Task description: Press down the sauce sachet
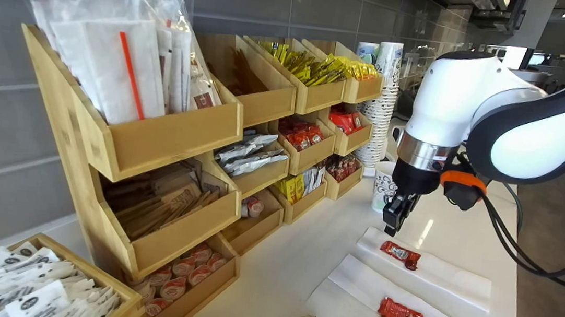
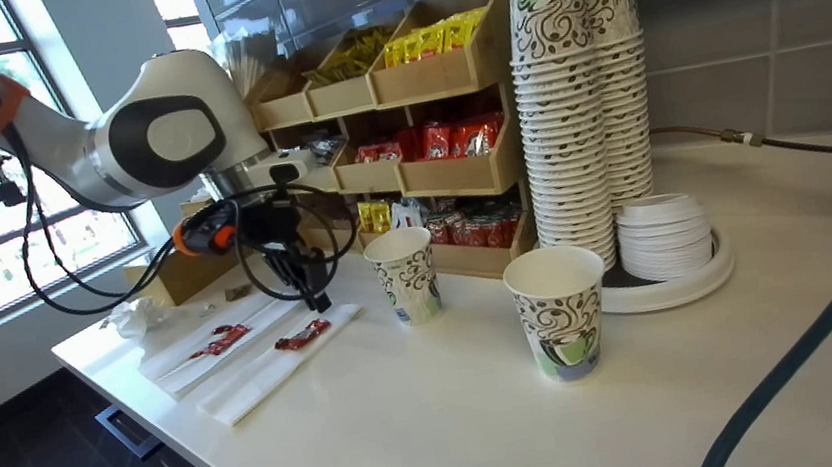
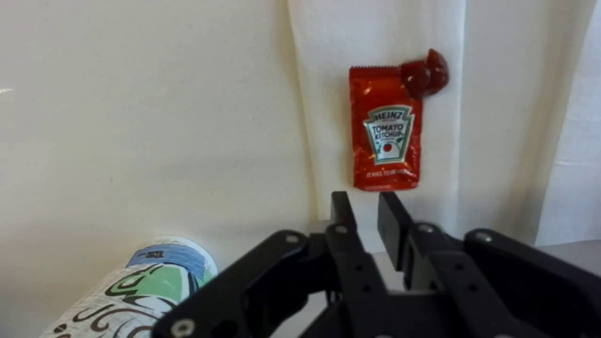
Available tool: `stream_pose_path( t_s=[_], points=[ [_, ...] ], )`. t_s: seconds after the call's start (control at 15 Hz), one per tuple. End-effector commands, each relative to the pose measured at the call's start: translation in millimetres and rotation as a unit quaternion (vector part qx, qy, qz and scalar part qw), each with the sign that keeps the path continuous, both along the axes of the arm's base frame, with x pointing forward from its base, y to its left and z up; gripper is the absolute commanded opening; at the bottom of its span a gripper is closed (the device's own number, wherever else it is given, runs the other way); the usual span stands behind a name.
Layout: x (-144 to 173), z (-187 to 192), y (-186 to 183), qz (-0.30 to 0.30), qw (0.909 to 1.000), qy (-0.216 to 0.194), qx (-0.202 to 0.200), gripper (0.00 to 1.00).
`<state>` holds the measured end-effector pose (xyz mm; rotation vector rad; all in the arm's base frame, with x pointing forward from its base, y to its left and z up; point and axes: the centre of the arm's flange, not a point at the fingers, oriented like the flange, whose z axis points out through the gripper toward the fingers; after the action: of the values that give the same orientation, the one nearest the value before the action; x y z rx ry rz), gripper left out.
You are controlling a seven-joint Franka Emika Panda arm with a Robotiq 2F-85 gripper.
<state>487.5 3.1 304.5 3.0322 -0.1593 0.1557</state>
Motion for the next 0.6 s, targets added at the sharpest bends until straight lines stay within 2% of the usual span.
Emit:
stream_pose_path(
  t_s=[0.0,0.4,0.47,0.53],
  points=[
    [-20,28,-14,0.010,0.9999,0.004,-0.001,0.54],
    [-52,74,-32,0.035,0.9992,0.019,0.000,0.95],
    [-57,81,-34,0.039,0.9990,0.020,0.001,1.00],
    [-60,86,-32,0.047,0.9986,0.022,0.007,1.00]
  ],
)
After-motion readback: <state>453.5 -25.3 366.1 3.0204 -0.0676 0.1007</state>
